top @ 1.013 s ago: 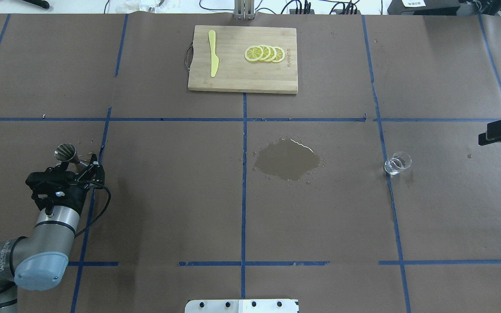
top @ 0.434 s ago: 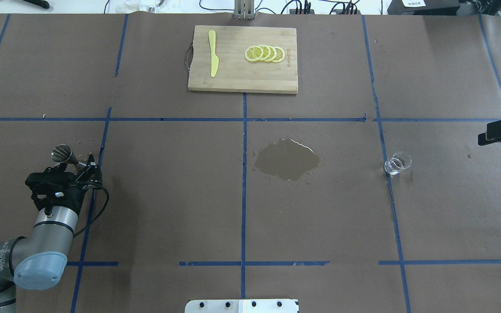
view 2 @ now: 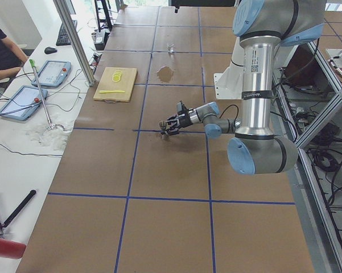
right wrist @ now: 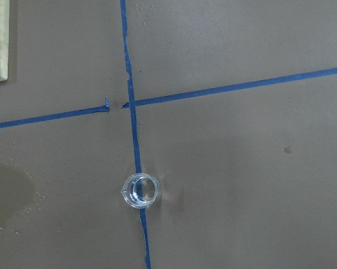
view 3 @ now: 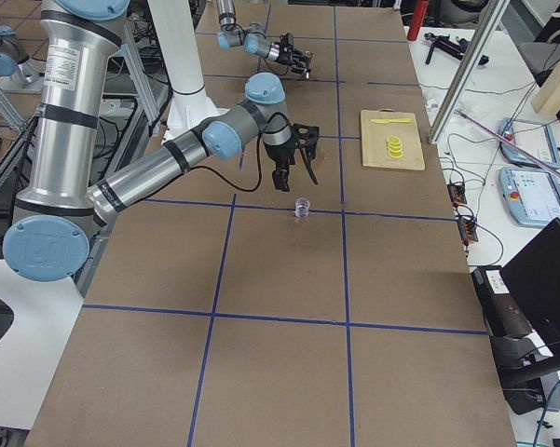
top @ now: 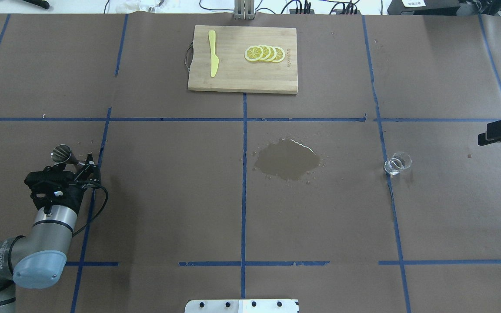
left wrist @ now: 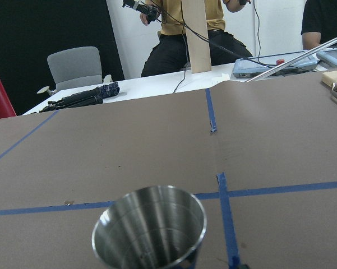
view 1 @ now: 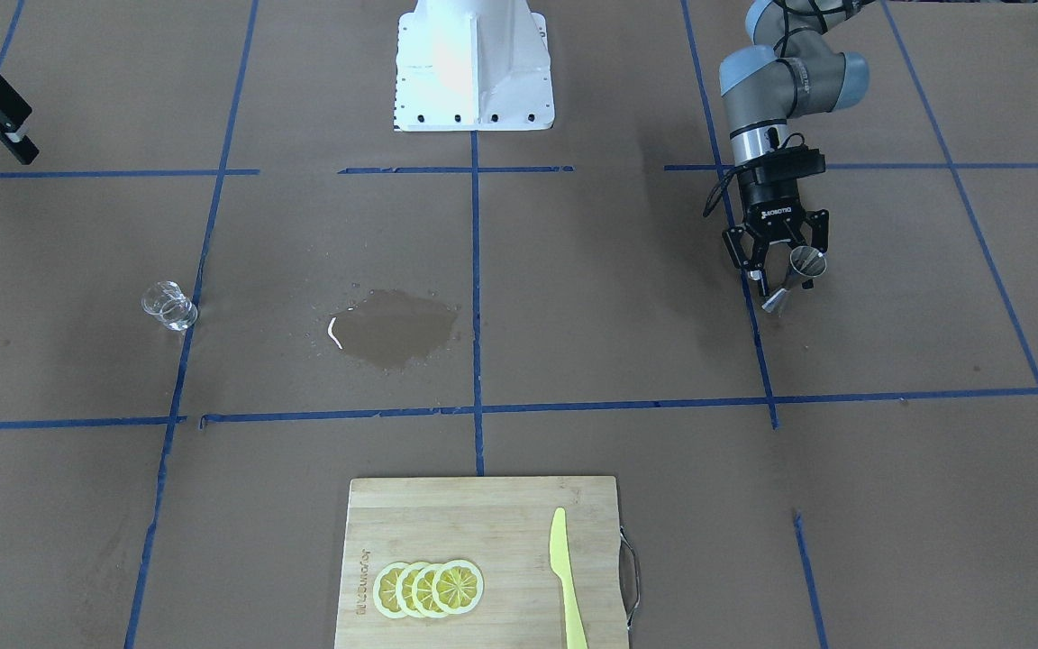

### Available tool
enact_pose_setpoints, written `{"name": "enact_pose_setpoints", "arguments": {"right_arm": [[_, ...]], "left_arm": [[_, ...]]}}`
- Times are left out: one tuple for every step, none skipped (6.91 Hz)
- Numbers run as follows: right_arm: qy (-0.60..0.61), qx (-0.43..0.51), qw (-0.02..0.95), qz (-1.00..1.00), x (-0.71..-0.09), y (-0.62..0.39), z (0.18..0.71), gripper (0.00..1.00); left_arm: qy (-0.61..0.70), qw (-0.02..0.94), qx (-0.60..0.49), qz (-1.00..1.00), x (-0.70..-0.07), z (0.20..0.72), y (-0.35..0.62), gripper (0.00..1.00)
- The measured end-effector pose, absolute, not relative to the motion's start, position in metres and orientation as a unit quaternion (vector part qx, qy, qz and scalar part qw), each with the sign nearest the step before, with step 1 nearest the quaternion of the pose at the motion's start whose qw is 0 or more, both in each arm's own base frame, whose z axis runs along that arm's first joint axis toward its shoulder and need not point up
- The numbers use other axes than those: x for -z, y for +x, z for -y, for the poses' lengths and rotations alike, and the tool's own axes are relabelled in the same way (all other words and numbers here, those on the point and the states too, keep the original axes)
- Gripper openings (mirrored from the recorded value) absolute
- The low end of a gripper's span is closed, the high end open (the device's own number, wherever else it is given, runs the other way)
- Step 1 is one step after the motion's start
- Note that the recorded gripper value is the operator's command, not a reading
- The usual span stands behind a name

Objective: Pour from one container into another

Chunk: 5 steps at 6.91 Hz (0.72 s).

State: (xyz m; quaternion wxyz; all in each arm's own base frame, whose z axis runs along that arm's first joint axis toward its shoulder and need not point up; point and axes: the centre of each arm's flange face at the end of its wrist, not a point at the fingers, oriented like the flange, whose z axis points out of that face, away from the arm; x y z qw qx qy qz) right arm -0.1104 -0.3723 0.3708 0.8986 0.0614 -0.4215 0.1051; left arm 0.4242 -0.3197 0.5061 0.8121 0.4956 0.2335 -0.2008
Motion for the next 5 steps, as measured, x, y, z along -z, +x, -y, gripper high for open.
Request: {"name": "enact_pose_setpoints", "arguments": {"right_arm": [[0.062,-0.105,0.899,0.421,-0.3708,-0.1103,0.3724,1.0],[0.062,-0.105,0.899,0.421,-0.3708,-0.1103,0.3724,1.0],[0.062,-0.106,0.899,0.421,-0.3705,-0.1099,0.3724,1.0],[0.062,-0.106,0.899,0.421,-0.3704,-0.1097,0.3723,1.0],[0.062,-0.106,0.899,0.421,-0.3706,-0.1096,0.3721,1.0]], "left_arm": [[0.496,0.812,0.201,-0.232,-0.5066,0.3215,0.4235,0.65],[0.496,0.812,0.202,-0.229,-0.5086,0.3238,0.4224,0.63],[0.497,0.813,0.203,-0.227,-0.5101,0.3258,0.4218,0.59],[0.496,0.813,0.204,-0.227,-0.5107,0.3268,0.4216,0.51],[0.496,0.813,0.204,-0.227,-0.5108,0.3272,0.4223,0.4]]}}
